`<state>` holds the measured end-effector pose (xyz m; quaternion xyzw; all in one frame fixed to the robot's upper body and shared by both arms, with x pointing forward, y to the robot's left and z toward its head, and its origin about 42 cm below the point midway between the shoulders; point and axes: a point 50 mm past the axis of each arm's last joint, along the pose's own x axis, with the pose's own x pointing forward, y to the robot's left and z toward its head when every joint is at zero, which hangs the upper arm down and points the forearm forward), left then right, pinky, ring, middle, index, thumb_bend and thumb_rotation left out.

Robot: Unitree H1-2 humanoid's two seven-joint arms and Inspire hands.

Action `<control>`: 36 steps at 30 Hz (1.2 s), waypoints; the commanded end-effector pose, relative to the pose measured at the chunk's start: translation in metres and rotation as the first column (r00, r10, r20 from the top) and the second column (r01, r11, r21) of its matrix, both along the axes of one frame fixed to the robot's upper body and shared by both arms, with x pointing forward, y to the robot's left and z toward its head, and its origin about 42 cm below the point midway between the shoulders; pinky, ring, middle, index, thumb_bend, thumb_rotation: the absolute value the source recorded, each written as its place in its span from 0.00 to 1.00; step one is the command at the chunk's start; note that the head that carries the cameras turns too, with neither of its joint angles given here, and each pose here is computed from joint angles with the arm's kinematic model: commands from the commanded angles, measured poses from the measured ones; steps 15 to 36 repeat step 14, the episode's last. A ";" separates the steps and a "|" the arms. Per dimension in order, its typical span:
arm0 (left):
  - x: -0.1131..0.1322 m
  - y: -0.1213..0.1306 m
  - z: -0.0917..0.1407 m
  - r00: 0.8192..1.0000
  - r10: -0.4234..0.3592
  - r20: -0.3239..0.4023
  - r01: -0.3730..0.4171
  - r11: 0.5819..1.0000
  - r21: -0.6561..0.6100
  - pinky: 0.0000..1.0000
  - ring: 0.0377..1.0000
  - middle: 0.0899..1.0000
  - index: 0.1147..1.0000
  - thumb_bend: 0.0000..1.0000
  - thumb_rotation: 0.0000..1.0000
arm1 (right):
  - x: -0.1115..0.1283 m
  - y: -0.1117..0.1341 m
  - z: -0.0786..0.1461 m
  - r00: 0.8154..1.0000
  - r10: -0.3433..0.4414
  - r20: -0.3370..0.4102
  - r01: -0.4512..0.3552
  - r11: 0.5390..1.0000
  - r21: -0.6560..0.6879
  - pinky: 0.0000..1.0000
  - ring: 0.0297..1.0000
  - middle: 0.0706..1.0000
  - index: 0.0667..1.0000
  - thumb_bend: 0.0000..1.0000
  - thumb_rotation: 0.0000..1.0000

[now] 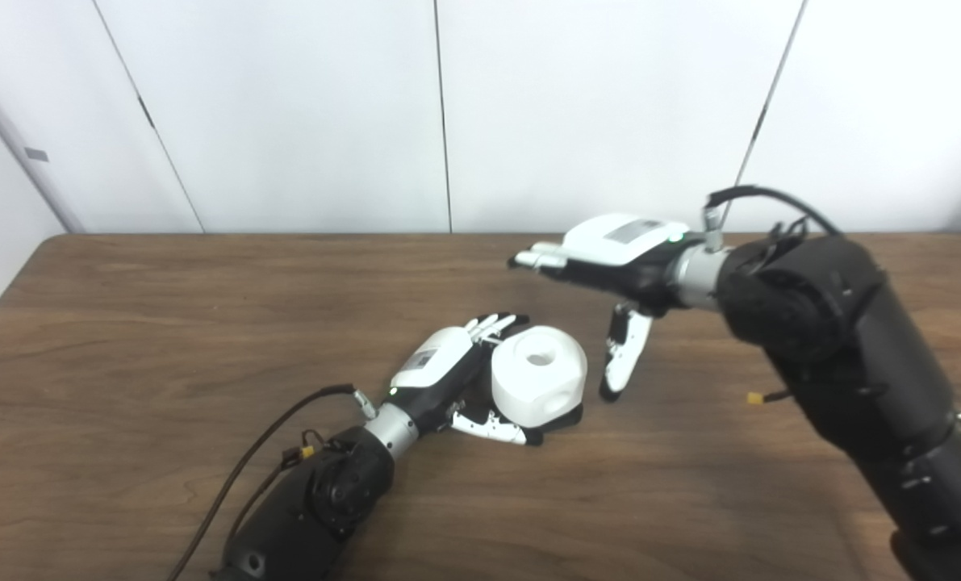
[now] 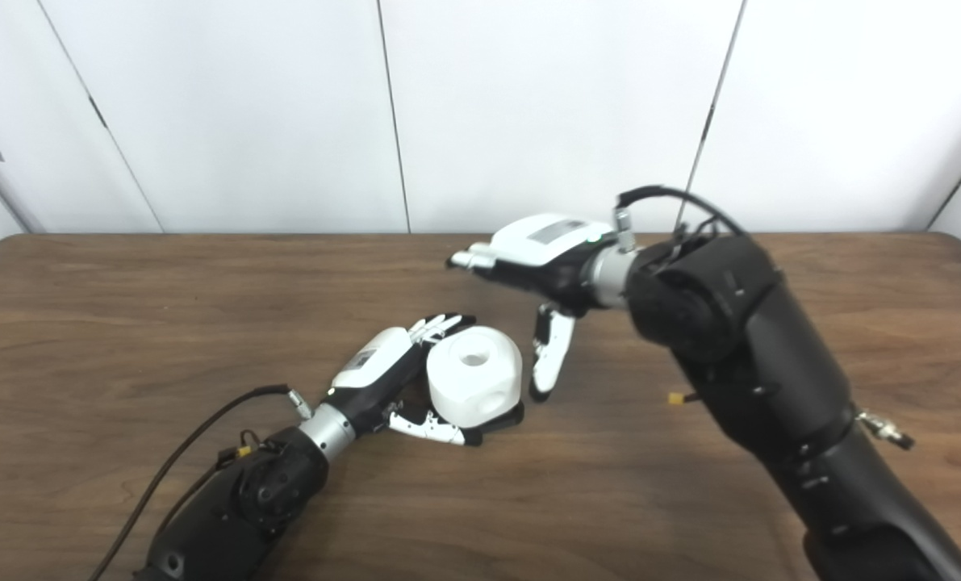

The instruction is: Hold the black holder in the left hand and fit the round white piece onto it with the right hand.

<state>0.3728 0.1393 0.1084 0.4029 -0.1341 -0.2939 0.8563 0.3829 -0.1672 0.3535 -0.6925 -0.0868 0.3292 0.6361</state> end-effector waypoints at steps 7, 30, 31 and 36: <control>-0.028 -0.003 -0.046 0.982 -0.058 -0.182 0.073 0.994 0.078 1.00 1.00 0.96 0.41 0.52 0.06 | 0.015 -0.060 0.041 0.989 -0.089 0.121 0.066 0.980 0.187 0.50 0.65 0.73 0.75 0.87 0.06; -0.028 0.000 -0.047 0.979 -0.053 -0.195 0.068 0.995 0.069 1.00 1.00 0.96 0.41 0.52 0.06 | 0.008 -0.093 0.005 0.963 -0.196 0.183 0.055 0.812 0.581 0.48 0.58 0.65 0.64 0.78 0.02; -0.028 0.000 -0.047 0.979 -0.053 -0.195 0.068 0.995 0.069 1.00 1.00 0.96 0.41 0.52 0.06 | 0.008 -0.093 0.005 0.963 -0.196 0.183 0.055 0.812 0.581 0.48 0.58 0.65 0.64 0.78 0.02; -0.028 0.000 -0.047 0.979 -0.053 -0.195 0.068 0.995 0.069 1.00 1.00 0.96 0.41 0.52 0.06 | 0.008 -0.093 0.005 0.963 -0.196 0.183 0.055 0.812 0.581 0.48 0.58 0.65 0.64 0.78 0.02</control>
